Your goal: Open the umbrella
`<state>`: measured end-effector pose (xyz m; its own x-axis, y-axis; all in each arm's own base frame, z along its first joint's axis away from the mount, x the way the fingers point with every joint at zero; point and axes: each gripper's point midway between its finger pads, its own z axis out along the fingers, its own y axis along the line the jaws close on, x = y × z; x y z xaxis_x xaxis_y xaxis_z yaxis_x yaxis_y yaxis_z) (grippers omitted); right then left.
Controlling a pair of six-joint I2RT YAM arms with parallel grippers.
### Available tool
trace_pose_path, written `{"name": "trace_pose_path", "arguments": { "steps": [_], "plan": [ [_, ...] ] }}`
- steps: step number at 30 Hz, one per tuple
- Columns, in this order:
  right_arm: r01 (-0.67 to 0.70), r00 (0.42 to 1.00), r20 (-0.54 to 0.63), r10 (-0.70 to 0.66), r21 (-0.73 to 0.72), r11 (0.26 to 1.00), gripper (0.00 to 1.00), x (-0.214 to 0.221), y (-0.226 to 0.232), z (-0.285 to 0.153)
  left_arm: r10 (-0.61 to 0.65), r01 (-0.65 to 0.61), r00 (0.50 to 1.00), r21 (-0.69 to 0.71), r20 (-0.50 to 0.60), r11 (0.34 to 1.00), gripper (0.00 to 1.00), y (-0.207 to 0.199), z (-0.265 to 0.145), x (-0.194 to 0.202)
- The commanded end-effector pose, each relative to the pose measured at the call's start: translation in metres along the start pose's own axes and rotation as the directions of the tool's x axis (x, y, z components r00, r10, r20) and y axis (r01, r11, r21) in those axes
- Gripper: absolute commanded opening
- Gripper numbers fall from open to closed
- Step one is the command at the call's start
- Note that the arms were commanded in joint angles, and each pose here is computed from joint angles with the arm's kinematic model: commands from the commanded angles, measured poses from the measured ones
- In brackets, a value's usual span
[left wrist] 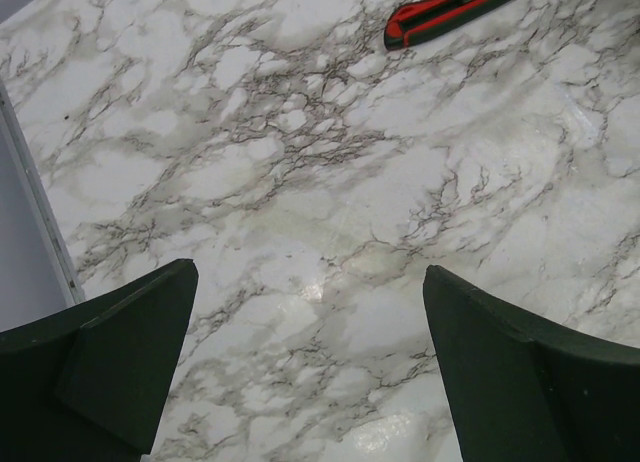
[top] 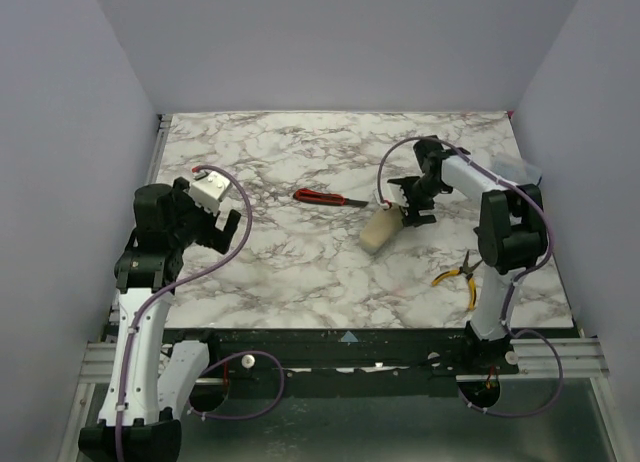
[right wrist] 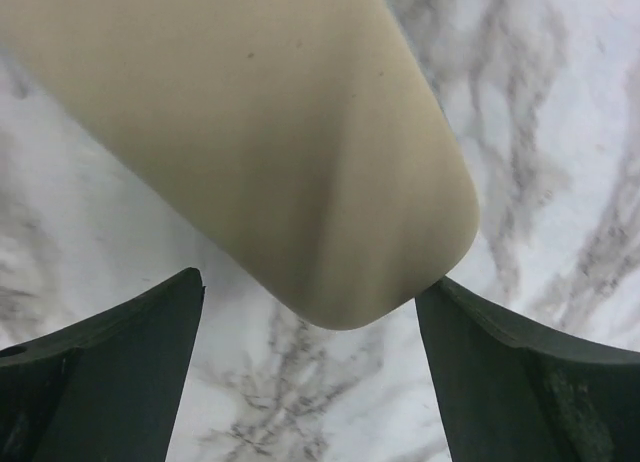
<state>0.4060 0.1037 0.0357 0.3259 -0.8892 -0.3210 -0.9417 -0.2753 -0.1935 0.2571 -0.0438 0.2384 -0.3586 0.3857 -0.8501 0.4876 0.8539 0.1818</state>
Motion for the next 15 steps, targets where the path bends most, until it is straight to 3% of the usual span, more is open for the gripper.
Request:
{"name": "trace_pose_path", "arguments": {
  "steps": [1, 6, 10, 15],
  "plan": [
    [0.017, 0.994, 0.105, -0.012, -0.044, 0.999, 0.88, -0.048, 0.037, 0.004, 0.034, -0.044, 0.988, 0.062, 0.151, 0.997, 0.98, -0.013, 0.002, -0.024],
    [-0.065, 0.985, 0.153, 0.086, -0.134, 0.989, 0.86, -0.088, 0.087, 0.005, -0.013, -0.025, 0.985, 0.218, 0.171, 0.976, 0.98, -0.039, 0.013, -0.020],
    [-0.122, 0.970, 0.187, 0.158, -0.193, 0.974, 0.86, -0.112, 0.125, -0.009, 0.045, -0.089, 0.988, 0.316, 0.146, 0.944, 0.98, -0.070, 0.030, -0.003],
    [-0.155, 0.972, 0.166, 0.168, -0.085, 0.984, 0.87, -0.115, 0.120, -0.041, 0.065, -0.117, 0.987, 0.371, 0.150, 0.921, 0.98, -0.096, 0.045, 0.013]
  ]
}}
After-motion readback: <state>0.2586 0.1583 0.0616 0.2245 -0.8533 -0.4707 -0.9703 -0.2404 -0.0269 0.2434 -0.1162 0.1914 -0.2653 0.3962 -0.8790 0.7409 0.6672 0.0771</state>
